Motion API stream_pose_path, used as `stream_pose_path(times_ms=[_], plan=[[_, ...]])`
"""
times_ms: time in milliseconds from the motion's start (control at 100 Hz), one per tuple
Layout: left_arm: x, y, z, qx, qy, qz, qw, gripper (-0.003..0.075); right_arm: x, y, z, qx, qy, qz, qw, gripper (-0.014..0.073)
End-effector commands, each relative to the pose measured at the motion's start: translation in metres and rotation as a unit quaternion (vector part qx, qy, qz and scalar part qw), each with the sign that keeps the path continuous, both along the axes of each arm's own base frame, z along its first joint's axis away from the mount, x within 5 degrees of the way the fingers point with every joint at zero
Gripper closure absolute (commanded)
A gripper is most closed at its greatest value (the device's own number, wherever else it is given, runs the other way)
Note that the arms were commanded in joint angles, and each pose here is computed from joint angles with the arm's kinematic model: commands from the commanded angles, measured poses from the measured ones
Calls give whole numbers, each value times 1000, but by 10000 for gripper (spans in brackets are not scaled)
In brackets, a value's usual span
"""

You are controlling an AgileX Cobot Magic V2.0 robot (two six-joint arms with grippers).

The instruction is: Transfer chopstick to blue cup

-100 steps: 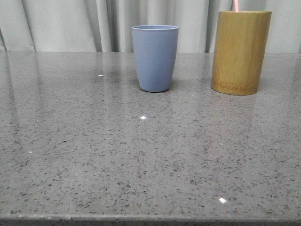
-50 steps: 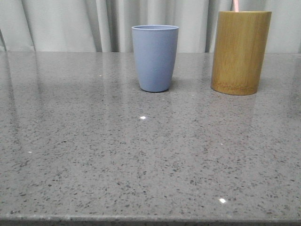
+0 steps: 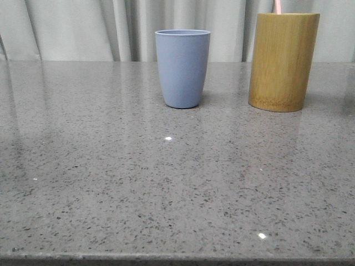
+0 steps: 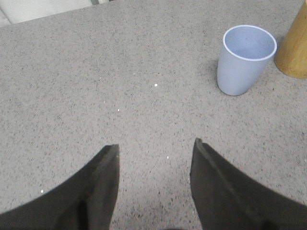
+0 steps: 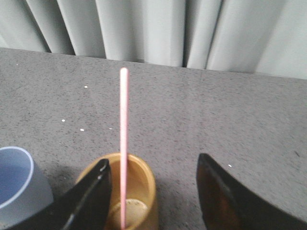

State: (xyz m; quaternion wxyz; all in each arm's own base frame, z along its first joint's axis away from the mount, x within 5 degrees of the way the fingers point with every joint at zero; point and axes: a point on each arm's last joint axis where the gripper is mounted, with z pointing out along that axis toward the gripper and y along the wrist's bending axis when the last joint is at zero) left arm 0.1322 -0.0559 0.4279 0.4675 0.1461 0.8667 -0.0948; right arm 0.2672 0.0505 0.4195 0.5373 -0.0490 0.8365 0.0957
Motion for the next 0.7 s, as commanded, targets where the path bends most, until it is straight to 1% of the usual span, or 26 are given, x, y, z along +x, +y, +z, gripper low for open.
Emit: stream_pose_path(times_ms=[0,130,250,480,690], plan=[[-13,5,10,-30,-56,-2,998,386,7,9,24,10,-57,13,998,151],[-28,12,11,-39,-71,-1,997,386,29,24,23,9,-50,31,998,148],[-34,15,14,-44,-81,-1,996,386,47,30,18,8,-40,33,999,148],[-34,15,14,-44,-81,-1,996,386,74,36,5,4,-24,32,999,148],[-34,15,14,-44,-81,-1,996,386,91,39,-10,4,-21,29,999,148]])
